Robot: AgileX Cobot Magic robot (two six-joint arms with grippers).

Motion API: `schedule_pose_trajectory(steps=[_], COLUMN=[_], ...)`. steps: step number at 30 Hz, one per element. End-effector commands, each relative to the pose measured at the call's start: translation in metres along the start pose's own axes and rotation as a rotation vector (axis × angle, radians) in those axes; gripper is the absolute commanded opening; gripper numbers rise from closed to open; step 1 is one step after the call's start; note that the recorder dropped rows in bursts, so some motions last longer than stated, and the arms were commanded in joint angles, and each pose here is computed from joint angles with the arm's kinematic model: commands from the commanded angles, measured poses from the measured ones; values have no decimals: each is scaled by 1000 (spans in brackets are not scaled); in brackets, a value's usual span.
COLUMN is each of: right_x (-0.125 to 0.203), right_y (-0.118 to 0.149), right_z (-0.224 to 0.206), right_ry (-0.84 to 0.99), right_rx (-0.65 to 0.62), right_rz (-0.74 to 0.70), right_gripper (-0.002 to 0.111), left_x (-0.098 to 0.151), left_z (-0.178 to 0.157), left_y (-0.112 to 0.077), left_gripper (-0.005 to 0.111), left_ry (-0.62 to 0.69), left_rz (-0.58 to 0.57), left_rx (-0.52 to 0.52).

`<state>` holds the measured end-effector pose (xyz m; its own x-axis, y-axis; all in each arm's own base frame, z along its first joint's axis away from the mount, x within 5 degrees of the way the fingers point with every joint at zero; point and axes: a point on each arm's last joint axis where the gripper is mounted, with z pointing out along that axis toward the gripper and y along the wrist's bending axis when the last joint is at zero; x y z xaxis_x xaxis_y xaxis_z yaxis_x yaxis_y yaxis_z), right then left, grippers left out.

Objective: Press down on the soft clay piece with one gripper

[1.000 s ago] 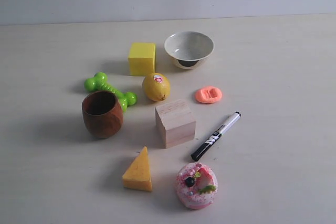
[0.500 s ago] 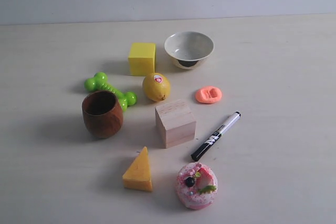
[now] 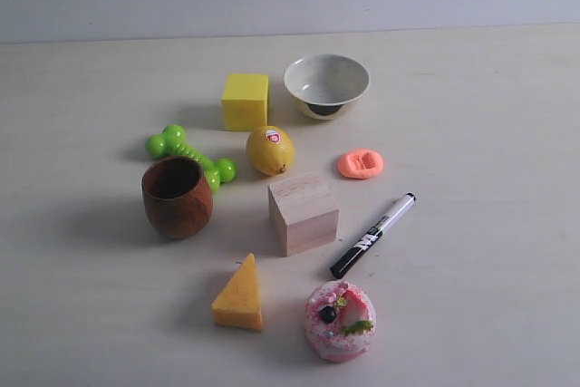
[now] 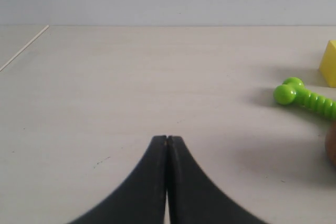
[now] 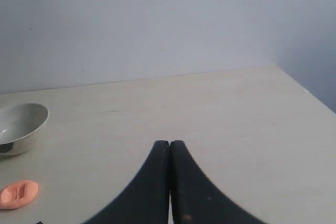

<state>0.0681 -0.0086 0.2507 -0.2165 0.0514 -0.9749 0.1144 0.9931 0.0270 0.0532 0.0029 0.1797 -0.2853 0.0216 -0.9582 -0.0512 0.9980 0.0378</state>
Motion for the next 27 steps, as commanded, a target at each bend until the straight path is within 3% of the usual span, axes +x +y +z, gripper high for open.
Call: schedule_pose_trajectory(steps=[1,14,27], right_x=[11,56,65], right_y=[0,-1,-2], right_z=[-2,0,1], right_ry=[-54,-44,-15], right_rx=[-6,-20,14], right_rz=[-2,37,37], right_gripper=[0,0,0], left_x=[-1,-1,-1], left_z=[0,0,0], left_y=[0,0,0], left_gripper=[0,0,0], left_ry=[-15,-15,-15], left_rz=[-2,-2,-2], left_rx=[5,5,5])
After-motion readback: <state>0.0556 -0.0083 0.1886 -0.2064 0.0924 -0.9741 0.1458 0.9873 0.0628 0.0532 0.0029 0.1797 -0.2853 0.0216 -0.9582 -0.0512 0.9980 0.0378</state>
